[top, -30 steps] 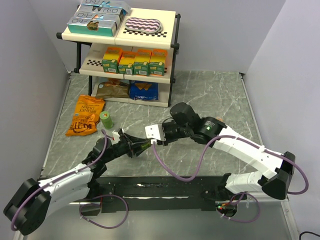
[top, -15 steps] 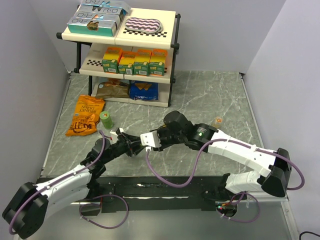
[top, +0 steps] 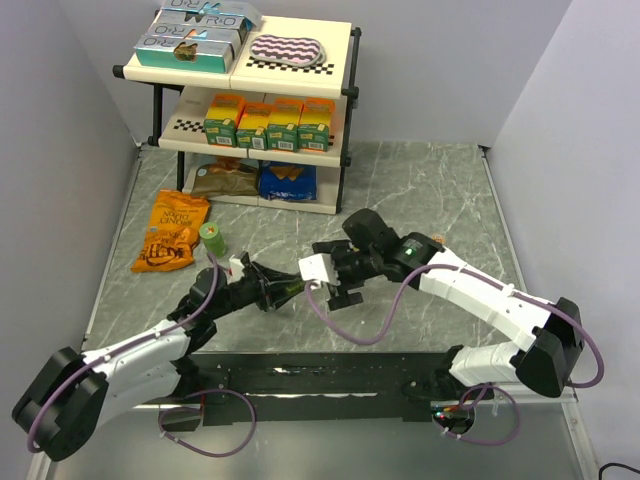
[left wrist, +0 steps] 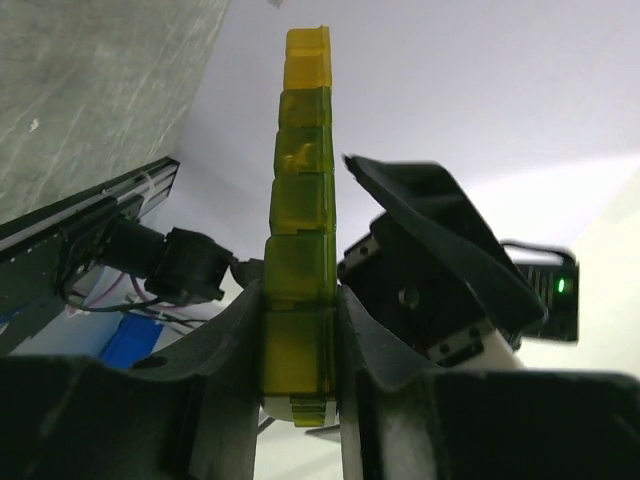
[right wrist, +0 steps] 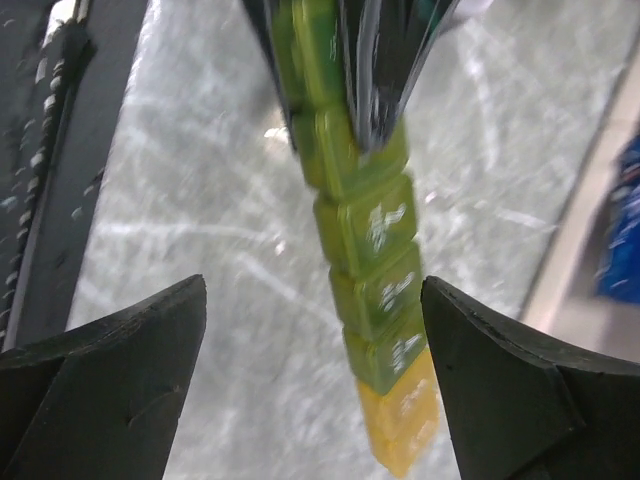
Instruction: Sort the pills into containers
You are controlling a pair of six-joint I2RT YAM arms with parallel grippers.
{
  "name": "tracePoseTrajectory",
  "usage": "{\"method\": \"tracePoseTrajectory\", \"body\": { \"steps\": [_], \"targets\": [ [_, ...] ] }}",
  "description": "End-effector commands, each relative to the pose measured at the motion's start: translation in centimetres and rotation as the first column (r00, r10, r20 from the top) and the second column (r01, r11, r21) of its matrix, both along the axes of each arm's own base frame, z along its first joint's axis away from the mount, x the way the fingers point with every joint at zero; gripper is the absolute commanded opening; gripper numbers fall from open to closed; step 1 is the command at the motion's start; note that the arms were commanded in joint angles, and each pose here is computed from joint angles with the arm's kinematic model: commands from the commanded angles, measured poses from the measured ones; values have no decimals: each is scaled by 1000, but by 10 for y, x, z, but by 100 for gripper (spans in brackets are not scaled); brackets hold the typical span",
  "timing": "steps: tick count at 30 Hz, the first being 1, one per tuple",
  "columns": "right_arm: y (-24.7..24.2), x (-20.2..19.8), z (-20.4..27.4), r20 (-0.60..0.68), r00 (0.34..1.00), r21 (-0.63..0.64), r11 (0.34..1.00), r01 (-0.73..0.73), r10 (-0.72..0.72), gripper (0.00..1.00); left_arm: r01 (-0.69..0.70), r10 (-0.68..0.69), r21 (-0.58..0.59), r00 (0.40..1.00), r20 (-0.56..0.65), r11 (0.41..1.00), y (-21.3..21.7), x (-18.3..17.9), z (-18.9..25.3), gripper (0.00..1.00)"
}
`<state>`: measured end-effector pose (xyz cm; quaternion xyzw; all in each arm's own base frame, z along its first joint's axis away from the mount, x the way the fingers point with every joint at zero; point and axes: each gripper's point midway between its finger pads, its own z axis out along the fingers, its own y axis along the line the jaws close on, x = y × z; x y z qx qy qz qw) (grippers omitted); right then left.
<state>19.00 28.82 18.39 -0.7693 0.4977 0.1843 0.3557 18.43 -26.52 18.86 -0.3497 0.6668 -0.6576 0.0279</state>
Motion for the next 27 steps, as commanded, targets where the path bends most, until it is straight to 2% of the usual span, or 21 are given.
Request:
{"method": "tracePoseTrajectory", "body": {
  "steps": [1, 5, 10, 14, 17, 22, 25, 26, 27],
  "targets": [
    [-7, -23, 22, -97, 992, 53, 996, -77, 82, 94, 141, -135, -13, 968, 212, 990, -13, -13, 40, 1],
    [-4, -12, 14, -105, 994, 44, 999, -13, 18, 93, 197, -218, 97, 916, 336, 976, -20, -17, 41, 1],
    [-1, -15, 13, -159, 987, 54, 998, 10, -1, 89, 234, -266, 128, 877, 399, 964, -25, -19, 54, 1],
    [-2, -22, 10, -203, 979, 48, 999, 5, 5, 77, 250, -280, 126, 859, 429, 960, -27, -20, 57, 1],
    [-5, -25, 13, -230, 973, 53, 999, 3, 9, 65, 266, -305, 149, 842, 445, 952, -29, -22, 54, 1],
    [-11, -31, 17, -269, 963, 53, 999, -7, 21, 53, 278, -343, 204, 813, 471, 939, -30, -22, 51, 1],
    [-11, -37, 16, -293, 956, 58, 998, -21, 37, 35, 281, -360, 230, 801, 479, 932, -32, -20, 51, 1],
    [-11, -38, 14, -306, 951, 52, 998, -22, 37, 26, 277, -365, 243, 786, 499, 930, -32, -19, 54, 1],
    [-10, -40, 17, -318, 947, 60, 998, -24, 42, 23, 279, -377, 261, 783, 495, 924, -33, -19, 52, 1]
  ]
}}
